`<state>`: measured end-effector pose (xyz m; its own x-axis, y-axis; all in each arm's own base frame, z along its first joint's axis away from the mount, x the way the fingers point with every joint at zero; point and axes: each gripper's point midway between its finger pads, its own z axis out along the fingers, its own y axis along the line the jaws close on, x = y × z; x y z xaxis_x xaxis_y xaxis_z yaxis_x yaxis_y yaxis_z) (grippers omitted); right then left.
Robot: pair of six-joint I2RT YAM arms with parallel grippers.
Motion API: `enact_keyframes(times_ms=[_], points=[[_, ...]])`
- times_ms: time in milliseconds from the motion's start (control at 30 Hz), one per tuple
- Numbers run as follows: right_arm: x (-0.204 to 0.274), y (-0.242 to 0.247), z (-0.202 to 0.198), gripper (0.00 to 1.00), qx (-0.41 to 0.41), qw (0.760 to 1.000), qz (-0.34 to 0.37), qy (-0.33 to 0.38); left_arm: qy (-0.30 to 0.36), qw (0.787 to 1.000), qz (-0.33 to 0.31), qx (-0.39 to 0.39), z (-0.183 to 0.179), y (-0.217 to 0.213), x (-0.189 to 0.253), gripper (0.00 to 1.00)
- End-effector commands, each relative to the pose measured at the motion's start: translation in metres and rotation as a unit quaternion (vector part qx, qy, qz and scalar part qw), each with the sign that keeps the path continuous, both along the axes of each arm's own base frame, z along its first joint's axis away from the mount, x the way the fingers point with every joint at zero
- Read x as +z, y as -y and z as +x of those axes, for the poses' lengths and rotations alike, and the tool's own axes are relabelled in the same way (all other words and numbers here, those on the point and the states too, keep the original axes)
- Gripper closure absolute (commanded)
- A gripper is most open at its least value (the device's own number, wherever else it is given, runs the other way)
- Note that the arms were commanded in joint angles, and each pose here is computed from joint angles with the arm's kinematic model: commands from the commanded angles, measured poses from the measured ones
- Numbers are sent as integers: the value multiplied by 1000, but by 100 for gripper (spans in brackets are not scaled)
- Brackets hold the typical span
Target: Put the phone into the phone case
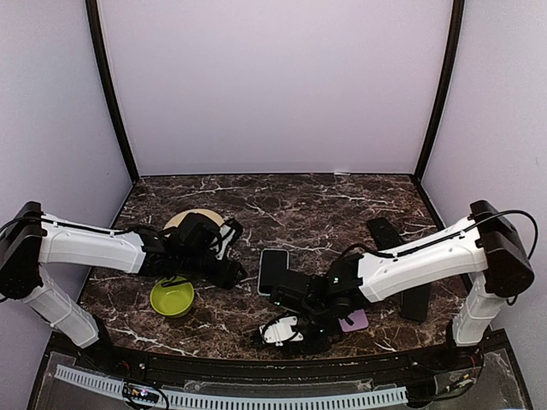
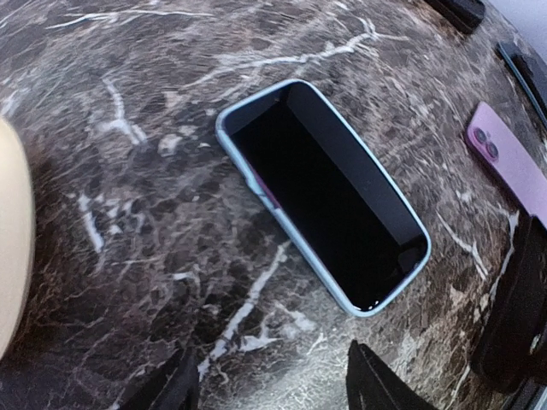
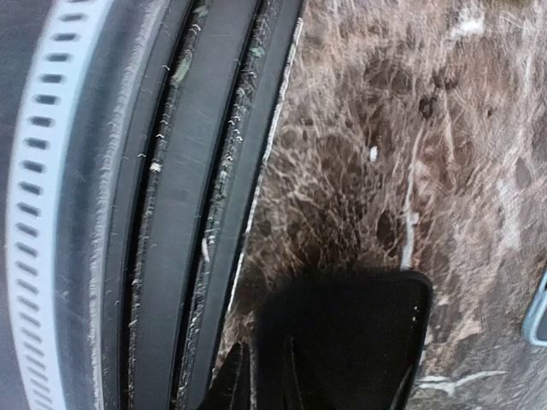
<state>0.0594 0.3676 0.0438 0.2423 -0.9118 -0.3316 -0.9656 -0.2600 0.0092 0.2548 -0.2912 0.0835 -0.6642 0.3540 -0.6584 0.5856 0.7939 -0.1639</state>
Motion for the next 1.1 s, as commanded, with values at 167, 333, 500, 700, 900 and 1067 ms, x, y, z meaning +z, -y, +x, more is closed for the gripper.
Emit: enact_keyframes(times_ms=[167, 333, 500, 700, 900, 1067], points=[[36, -9, 12, 52, -99, 994, 47, 7, -15, 987, -6, -161, -53, 65, -1, 64], [42, 22, -16, 93, -280, 946, 93, -136, -44, 974, -9, -223, -76, 96, -17, 81], [-1, 69, -19, 100, -429, 882, 68, -182, -73, 964, 14, -257, -84, 108, -40, 84], [-14, 94, 11, 100, -510, 843, 58, -164, -120, 945, 45, -300, -104, 111, -60, 85], [-30, 107, 29, 100, -536, 830, 37, -149, -153, 939, 55, -302, -118, 99, -72, 87], [-26, 97, 80, 100, -559, 823, 43, -93, -160, 933, 35, -319, -130, 99, -65, 88]])
